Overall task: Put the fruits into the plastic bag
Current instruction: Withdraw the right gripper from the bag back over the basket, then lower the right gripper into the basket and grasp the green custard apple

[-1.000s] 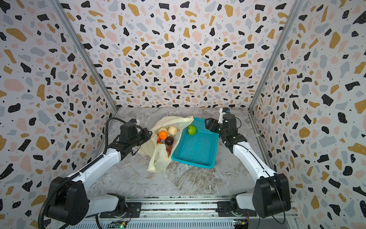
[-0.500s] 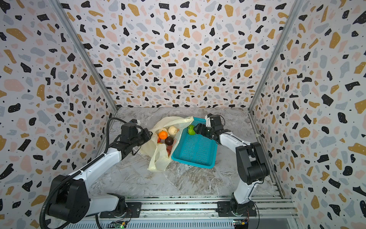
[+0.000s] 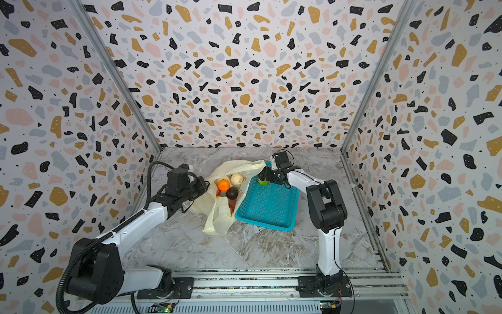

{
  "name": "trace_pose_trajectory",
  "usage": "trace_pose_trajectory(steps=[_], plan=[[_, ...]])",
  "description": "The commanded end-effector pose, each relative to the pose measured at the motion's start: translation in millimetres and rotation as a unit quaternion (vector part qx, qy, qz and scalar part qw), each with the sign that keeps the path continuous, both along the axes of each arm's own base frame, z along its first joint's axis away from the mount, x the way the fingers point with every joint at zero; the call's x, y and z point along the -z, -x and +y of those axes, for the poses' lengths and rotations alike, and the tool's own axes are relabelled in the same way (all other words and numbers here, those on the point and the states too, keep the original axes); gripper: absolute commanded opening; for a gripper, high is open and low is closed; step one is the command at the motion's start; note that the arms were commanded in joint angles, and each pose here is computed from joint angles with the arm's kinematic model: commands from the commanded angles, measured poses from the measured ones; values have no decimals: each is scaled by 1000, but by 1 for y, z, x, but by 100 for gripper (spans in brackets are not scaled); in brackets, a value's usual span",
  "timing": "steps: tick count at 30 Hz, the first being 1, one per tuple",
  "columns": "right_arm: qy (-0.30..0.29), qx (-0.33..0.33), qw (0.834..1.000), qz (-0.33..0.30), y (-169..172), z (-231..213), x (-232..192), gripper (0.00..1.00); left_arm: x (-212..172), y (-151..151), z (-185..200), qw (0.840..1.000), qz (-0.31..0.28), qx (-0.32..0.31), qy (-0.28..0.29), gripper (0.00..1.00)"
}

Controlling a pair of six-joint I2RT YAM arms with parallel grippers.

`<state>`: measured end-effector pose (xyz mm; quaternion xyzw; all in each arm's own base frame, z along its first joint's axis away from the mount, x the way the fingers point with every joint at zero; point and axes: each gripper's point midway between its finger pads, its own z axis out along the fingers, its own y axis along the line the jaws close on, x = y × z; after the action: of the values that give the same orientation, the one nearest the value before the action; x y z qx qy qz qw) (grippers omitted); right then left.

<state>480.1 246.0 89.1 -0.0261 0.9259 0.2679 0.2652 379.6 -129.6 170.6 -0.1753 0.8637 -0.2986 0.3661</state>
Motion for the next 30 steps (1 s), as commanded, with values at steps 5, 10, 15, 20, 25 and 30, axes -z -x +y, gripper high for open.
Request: trace_pose_trajectory(steps=[5,10,15,20,25,30], plan=[[53,-10,999,-9,-11,0,2,79,-11,-9,-2,1000,-19,2,4,0],[67,-11,998,-1,-15,-2,13,79,-12,-10,-3,1000,-19,3,5,0],[70,-11,997,3,-17,-1,20,78,-12,-11,-3,1000,-17,3,4,0],[68,-9,998,7,-16,-1,22,72,-13,-11,-2,1000,-20,3,0,0],[61,-16,998,14,-11,3,26,73,-15,-12,-3,1000,-20,3,1,0],[54,-21,998,21,-7,6,29,73,-16,-12,-3,1000,-21,3,1,0]])
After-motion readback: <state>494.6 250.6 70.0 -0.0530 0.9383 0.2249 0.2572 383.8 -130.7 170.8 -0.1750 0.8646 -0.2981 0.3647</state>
